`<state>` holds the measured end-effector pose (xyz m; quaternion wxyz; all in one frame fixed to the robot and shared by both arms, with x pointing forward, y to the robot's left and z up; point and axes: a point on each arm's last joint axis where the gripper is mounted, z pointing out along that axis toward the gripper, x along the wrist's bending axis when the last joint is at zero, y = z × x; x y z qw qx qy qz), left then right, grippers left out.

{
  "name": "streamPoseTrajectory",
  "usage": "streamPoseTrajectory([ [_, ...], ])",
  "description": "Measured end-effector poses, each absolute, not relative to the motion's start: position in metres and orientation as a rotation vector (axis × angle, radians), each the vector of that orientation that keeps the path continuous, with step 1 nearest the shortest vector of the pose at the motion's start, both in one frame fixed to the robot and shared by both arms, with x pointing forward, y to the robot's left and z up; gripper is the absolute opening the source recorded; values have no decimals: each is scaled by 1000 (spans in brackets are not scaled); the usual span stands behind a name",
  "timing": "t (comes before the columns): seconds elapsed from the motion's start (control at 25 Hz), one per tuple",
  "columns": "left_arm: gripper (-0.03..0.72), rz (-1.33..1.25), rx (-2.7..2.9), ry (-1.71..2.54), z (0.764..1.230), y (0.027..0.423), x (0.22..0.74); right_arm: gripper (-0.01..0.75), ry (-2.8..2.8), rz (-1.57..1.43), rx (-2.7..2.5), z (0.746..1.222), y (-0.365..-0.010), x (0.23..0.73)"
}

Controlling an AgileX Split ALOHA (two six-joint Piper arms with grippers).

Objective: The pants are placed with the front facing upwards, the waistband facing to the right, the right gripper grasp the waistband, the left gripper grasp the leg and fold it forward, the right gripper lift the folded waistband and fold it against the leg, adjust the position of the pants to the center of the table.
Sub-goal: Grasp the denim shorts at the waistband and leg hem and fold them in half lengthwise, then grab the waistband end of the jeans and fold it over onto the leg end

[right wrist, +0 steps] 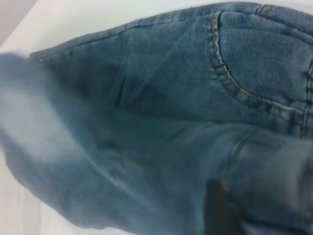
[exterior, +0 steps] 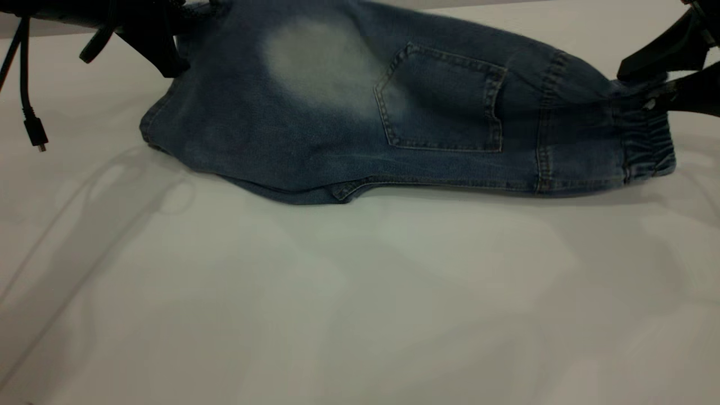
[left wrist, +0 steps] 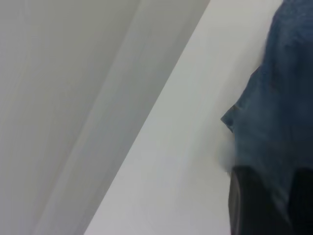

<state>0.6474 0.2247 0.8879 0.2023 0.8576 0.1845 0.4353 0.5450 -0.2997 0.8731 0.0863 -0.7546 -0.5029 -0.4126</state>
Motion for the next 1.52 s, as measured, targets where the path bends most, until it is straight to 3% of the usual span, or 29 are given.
streamPoseTrajectory([
  [0.16, 212, 1214, 2395, 518, 888, 225, 647, 493, -1501, -1235, -2246, 874, -300, 545],
  [0.32, 224, 1210, 2399, 521, 887, 225, 647, 558, -1496, -1239, -2240, 874, -299, 545],
  [0.52, 269, 1173, 2434, 533, 885, 226, 645, 567, -1403, -1157, -2300, 871, -300, 543],
  [1.12, 272, 1114, 2430, 593, 882, 221, 642, 558, -1229, -803, -2349, 849, -299, 527],
  [1.52, 272, 1100, 2422, 579, 882, 212, 640, 555, -1150, -979, -2397, 836, -306, 565],
])
